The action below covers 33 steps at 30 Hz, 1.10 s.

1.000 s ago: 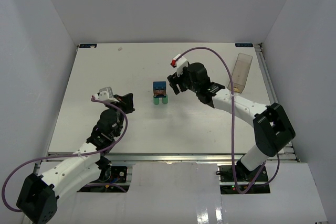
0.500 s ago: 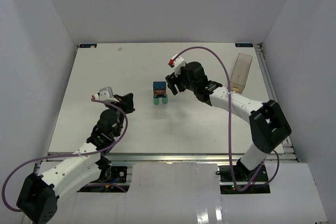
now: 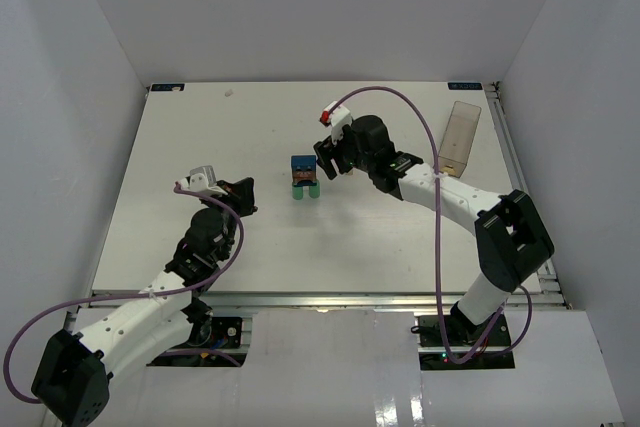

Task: Build the wood block tower

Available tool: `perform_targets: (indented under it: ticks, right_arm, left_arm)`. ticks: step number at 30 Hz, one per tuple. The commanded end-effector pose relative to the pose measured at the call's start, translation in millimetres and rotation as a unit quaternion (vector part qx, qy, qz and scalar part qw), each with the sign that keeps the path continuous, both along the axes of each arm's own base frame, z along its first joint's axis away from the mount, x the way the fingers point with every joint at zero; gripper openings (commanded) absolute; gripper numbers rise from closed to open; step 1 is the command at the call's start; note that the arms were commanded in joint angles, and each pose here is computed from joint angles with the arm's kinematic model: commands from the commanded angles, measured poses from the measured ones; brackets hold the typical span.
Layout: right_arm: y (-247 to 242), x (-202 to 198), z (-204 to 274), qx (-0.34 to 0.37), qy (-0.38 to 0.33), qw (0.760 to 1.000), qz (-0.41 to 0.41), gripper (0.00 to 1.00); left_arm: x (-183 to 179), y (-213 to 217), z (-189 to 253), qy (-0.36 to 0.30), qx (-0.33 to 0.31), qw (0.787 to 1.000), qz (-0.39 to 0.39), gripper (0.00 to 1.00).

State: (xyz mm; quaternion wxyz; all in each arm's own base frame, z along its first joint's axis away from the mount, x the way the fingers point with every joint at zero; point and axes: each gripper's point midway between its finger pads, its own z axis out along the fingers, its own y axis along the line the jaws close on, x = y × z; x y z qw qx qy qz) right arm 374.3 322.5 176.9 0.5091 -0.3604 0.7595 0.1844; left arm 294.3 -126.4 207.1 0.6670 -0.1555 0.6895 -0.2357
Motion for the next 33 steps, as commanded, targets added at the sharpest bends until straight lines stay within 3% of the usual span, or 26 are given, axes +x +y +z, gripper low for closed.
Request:
perform_targets:
  ticks: [1, 10, 19, 23, 25, 29, 33]
  right_arm:
    - [8.6, 7.6, 18.6, 0.019, -0.014, 1.0, 0.002, 0.73]
    - [1.2, 11.9, 14.8, 0.009, -0.014, 1.0, -0.018, 0.73]
    - [-38.3, 25.7, 10.7, 0.004, 0.0, 0.996, -0.084, 0.73]
    - [-65.5, 50.4, -7.6, 0.006, 0.034, 0.991, -0.126, 0.73]
    - [-74.3, 59.6, -28.3, 0.003, 0.066, 0.989, -0.132, 0.72]
    - [-67.9, 67.1, -57.6, -0.006, 0.094, 0.989, -0.113, 0.67]
    - [-52.0, 67.7, -78.5, -0.007, 0.111, 0.991, -0.072, 0.52]
  left_arm:
    - [-0.6, -3.4, 7.6, -0.011, -0.004, 1.0, -0.009, 0.0]
    - [-0.6, -2.8, 7.9, -0.011, -0.005, 1.0, -0.007, 0.0]
    - [2.8, -5.8, -0.3, 0.0, 0.006, 1.0, -0.008, 0.0]
    - [7.1, -18.3, -6.5, 0.009, 0.026, 0.999, -0.035, 0.03]
    - [9.0, -29.8, -7.0, 0.015, 0.037, 0.997, -0.061, 0.15]
    - [10.1, -46.3, -4.0, 0.015, 0.051, 0.993, -0.101, 0.71]
    - [10.9, -45.4, -8.7, 0.022, 0.054, 0.993, -0.098, 0.84]
